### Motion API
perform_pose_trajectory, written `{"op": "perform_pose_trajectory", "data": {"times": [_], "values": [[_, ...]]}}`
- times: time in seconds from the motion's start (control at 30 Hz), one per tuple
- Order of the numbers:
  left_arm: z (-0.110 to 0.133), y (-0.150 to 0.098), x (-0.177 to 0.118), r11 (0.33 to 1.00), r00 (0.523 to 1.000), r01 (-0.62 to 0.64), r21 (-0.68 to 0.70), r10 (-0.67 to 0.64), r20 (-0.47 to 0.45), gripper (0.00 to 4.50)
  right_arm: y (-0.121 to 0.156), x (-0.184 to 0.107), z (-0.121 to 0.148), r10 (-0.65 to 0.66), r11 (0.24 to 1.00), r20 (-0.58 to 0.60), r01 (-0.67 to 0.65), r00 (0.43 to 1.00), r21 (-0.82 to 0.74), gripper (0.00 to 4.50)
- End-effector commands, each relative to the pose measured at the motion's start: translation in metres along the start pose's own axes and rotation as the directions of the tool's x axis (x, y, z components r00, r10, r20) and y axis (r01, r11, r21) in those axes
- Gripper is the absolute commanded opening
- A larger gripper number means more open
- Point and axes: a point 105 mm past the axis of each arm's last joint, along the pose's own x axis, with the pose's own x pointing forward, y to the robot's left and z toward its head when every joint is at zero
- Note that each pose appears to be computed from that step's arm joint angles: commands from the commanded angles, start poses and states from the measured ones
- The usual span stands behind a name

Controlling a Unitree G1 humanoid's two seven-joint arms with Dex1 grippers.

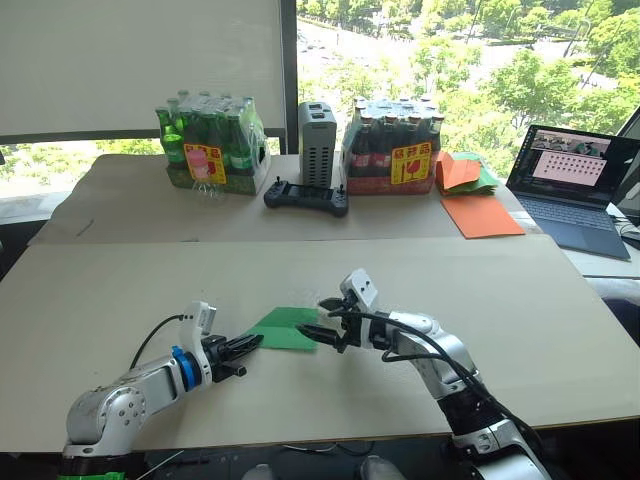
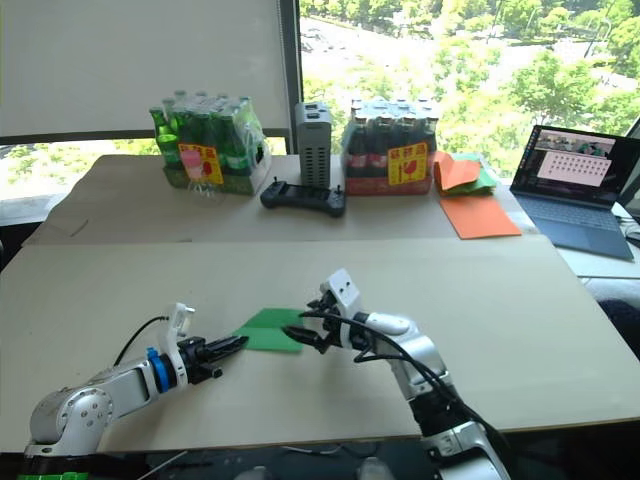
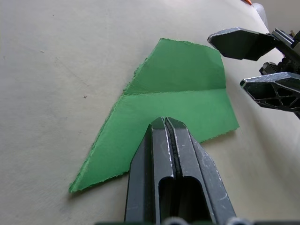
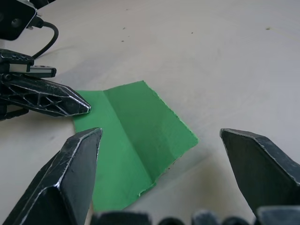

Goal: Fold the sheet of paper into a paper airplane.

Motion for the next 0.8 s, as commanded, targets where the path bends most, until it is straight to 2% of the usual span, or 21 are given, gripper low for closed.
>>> {"op": "perform_pose_trajectory", "data": {"times": [0.03,0.73,0.8], "values": [[-0.011,0.000,0.000,1.000,0.999,-0.013,-0.015,0.012,-0.042,0.00,0.015,0.002,0.010,0.053,0.998,0.034,-0.054,0.998,0.013,4.48],[-0.014,0.000,-0.003,1.000,0.999,-0.015,-0.021,0.015,-0.045,0.00,0.020,0.013,0.028,0.054,0.992,0.091,-0.064,0.994,0.108,4.48],[-0.013,0.000,-0.002,1.000,0.999,-0.015,-0.020,0.014,-0.044,0.00,0.021,0.014,0.029,0.059,0.992,0.093,-0.068,0.994,0.103,3.97]]}}
